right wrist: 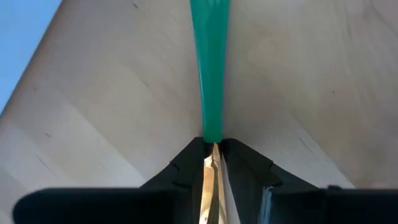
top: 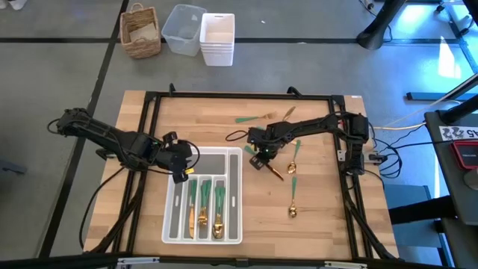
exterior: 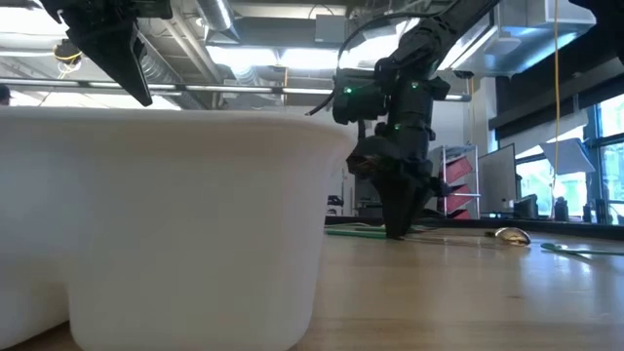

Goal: Sort silverware
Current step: Put the knife in the silverware tray

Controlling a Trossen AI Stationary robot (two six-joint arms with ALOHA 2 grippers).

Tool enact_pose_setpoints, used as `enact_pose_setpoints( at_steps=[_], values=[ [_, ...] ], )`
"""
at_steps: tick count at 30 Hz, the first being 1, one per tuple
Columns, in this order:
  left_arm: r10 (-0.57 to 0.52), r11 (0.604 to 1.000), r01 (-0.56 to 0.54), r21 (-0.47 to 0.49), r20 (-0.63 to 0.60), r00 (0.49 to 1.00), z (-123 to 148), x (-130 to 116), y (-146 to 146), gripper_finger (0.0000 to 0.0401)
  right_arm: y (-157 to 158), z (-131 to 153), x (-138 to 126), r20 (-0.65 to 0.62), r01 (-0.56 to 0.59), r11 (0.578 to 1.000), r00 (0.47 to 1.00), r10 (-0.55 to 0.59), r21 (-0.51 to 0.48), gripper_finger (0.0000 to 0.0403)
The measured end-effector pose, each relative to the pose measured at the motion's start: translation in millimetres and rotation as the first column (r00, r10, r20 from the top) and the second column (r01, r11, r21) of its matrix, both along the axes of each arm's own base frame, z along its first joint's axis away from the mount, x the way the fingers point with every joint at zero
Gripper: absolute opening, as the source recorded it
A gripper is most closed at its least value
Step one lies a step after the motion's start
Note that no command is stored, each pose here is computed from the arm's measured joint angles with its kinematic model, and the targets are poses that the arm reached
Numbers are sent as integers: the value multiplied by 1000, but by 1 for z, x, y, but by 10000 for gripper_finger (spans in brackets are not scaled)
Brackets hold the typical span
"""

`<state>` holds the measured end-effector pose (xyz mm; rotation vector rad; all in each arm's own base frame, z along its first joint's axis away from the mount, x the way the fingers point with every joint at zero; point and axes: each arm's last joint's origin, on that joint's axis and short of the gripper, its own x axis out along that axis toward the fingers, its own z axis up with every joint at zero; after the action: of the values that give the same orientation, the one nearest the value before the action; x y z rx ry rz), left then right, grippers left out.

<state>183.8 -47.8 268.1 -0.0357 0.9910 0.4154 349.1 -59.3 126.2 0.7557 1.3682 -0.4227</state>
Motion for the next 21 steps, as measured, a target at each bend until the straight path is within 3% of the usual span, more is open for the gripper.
enact_pose_setpoints(
  at_steps=[5,14,21],
  values=[
    [-18,1000,18,10,-7,1000,0,0,0,123,0,0,0,-2,31,999,1000,-31,17,66],
    [-21,1000,21,12,-8,1000,0,0,0,123,0,0,0,2,30,999,1000,-30,45,16],
    [69,998,-69,-14,27,997,4,-1,12,123,1,0,0,5,28,998,1000,-28,54,8]
  ],
)
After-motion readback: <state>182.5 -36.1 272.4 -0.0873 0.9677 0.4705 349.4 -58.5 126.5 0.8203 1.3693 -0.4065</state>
